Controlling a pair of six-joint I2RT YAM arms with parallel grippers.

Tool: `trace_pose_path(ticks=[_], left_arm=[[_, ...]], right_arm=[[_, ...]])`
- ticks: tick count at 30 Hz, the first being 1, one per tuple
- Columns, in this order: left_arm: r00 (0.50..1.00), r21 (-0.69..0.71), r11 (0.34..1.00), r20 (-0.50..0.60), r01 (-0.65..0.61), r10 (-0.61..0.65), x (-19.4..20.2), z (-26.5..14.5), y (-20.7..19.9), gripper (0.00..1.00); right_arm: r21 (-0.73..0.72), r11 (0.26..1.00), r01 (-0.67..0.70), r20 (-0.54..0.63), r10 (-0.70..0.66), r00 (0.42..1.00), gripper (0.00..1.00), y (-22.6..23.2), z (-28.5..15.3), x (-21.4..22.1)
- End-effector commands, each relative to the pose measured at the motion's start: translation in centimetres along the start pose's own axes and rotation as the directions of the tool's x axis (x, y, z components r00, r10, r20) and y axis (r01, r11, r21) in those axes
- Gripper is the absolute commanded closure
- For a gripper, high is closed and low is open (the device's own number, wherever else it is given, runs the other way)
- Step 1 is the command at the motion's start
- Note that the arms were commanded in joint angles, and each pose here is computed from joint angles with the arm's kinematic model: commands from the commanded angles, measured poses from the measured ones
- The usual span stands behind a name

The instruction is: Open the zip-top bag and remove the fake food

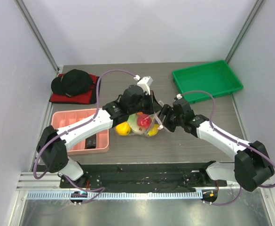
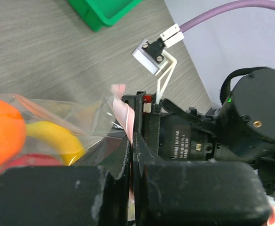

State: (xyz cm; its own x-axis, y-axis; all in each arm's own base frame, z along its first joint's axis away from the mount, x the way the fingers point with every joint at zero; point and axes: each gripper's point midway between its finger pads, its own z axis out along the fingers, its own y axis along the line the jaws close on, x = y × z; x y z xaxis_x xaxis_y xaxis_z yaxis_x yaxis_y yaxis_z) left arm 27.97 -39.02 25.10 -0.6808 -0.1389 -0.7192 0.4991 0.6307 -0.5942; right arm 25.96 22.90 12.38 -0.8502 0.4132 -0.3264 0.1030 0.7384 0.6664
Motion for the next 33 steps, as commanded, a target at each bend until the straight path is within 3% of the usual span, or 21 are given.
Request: trace_pose_path(ticks=[1,9,14,21,27,33], left_arm=[[0.998,0.057,0.998,0.062,-0.007,0.003,-1.0,0.8,-1.8,1.00],[1.000,0.027,1.000,-0.003,-0.005,0.006,2.1,2.0,-0.8,1.00],[1.000,0.040,0.999,-0.011,-0.001,0.002,3.3,2.5,-1.4,1.00],[1.000,0.018,1.000,-0.023,-0.004,0.004,4.9,2.8,-1.2,1.00],[0.999,0.022,1.000,-0.035,0.005,-0.005,6.1,3.0,-1.3,1.00],[0.999,0.020,0.999,-0.035,-0.030,0.030,5.7,2.2,-1.6,1.00]], right_arm=[[-0.060,0.996,-0.062,0.042,0.065,0.997,0.32,-0.2,0.7,0.3],[-0.034,0.991,-0.128,0.105,0.130,0.986,0.24,-3.5,1.5,1.1],[-0.084,0.977,-0.195,0.066,0.201,0.977,0.26,-3.8,2.9,2.2],[-0.116,0.940,-0.320,0.158,0.335,0.929,0.30,-5.0,3.4,1.2],[-0.193,0.911,-0.365,0.144,0.394,0.908,0.31,-4.0,4.4,0.8],[-0.194,0.929,-0.316,0.110,0.340,0.934,0.39,-2.9,5.7,0.9]])
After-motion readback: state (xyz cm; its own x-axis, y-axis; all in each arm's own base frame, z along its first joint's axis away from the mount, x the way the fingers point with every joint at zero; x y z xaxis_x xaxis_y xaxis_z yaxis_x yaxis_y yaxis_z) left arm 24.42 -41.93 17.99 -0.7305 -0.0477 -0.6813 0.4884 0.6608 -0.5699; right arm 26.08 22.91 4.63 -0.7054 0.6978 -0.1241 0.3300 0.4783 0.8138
